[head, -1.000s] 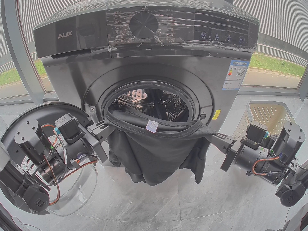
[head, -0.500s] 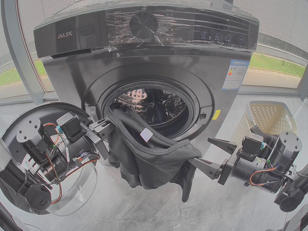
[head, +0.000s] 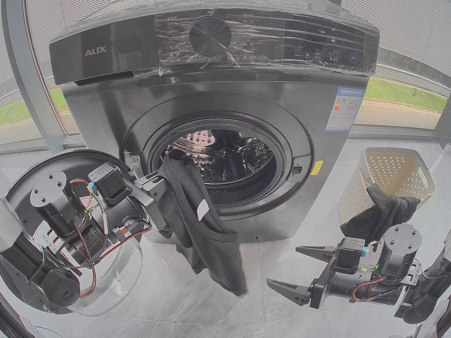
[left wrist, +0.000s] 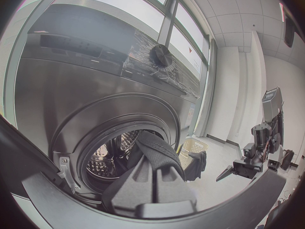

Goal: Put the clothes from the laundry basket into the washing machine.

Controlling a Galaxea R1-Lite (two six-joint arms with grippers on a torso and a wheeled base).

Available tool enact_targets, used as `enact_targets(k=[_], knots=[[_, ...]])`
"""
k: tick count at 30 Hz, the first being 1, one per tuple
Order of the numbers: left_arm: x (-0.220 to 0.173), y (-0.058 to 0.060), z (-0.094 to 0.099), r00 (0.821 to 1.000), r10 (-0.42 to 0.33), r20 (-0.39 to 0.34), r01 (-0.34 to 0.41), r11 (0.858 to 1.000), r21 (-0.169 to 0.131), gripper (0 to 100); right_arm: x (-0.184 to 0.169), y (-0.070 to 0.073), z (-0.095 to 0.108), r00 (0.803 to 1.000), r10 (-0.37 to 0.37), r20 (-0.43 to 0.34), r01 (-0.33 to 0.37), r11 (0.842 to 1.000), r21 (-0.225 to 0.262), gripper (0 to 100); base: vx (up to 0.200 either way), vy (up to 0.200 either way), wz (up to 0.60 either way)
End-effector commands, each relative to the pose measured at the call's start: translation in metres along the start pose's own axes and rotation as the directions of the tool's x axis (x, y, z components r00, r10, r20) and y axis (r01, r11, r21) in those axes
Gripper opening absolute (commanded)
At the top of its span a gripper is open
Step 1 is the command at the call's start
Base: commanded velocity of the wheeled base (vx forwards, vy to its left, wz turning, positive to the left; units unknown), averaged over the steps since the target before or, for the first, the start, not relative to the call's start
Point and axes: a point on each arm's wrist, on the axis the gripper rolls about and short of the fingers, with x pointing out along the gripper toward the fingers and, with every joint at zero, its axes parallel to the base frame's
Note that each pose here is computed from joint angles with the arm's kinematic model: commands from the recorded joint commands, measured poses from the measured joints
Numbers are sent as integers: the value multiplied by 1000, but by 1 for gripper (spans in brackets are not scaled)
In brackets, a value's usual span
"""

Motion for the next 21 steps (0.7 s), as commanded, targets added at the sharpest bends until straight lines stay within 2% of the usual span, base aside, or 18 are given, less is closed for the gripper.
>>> enact_targets(k=[1,7,10,11,14,21], knots=[[5,-6,-5,1000,5,-11,-5,1000,-5,0,13,-12,-26,992,-45,-120,44,999,-11,100,0,0,0],[6,-9,-5,1000,-4,-7,4,1000,-4,0,35,-18,-24,997,-42,-65,40,999,-34,100,0,0,0],[6,-11,-4,1000,-12,-6,12,1000,-7,0,45,-18,-24,998,-24,-51,22,999,-35,100,0,0,0],[6,-12,-5,1000,-16,-7,16,1000,-7,0,55,-16,-20,999,10,-33,-11,999,-30,100,0,0,0],[6,-16,-5,1000,-29,-6,29,1000,-8,0,72,-18,-17,999,39,-11,-39,999,-33,100,0,0,0],[6,-16,-5,1000,-30,-6,30,999,-10,0,105,-19,-21,998,64,14,-63,997,-42,100,0,0,0]])
